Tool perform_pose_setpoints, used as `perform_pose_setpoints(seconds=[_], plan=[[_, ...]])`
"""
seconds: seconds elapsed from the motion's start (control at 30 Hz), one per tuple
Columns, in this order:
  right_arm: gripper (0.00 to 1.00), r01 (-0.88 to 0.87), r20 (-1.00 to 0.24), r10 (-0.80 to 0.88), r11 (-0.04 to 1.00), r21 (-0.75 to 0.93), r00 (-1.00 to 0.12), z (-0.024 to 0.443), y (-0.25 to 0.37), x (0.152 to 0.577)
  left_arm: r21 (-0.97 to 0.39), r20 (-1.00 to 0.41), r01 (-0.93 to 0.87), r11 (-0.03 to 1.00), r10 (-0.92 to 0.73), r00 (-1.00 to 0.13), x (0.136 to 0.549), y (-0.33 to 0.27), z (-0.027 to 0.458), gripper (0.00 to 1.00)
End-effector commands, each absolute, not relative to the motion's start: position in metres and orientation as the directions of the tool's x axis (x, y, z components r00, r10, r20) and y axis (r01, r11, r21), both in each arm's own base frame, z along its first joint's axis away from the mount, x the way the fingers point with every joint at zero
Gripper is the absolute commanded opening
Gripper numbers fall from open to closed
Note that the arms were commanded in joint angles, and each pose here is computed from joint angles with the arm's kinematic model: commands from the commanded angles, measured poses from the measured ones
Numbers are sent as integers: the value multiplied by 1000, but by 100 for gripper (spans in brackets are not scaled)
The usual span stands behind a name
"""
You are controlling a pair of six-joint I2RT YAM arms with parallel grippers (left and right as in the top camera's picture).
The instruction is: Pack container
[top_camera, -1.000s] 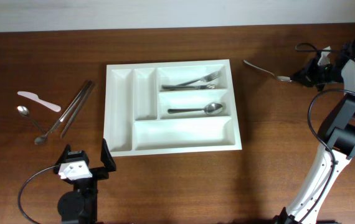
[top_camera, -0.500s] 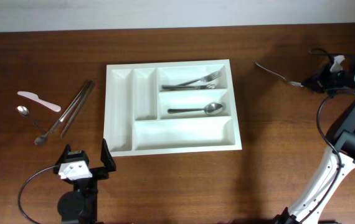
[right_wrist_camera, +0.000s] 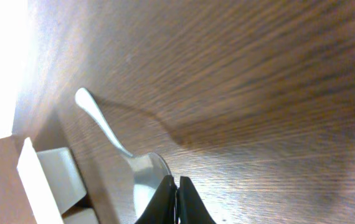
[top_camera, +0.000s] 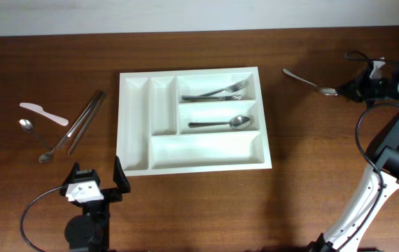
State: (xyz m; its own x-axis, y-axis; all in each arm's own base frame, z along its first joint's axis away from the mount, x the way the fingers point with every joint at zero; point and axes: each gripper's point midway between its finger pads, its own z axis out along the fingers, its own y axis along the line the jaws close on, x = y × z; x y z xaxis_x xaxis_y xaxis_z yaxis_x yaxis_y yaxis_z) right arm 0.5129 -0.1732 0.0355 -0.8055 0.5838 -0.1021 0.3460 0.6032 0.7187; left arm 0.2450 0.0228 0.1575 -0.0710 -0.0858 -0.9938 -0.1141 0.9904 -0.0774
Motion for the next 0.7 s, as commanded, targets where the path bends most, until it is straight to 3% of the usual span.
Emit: perform_pose_setpoints(seconds=[0.0, 0.5, 0.67], plan=[[4, 281, -116, 546, 587, 759, -830, 34, -162, 514, -62, -995, -98, 993, -70, -72, 245, 20, 157, 99], [5, 320, -99, 535, 634, 704, -839, 23, -166, 505, -62, -995, -98, 993, -70, -72, 245, 20, 157, 99], [19, 336, -83, 533, 638, 693, -842, 20, -165, 501, -62, -995, -98, 993, -70, -72, 245, 20, 157, 99]])
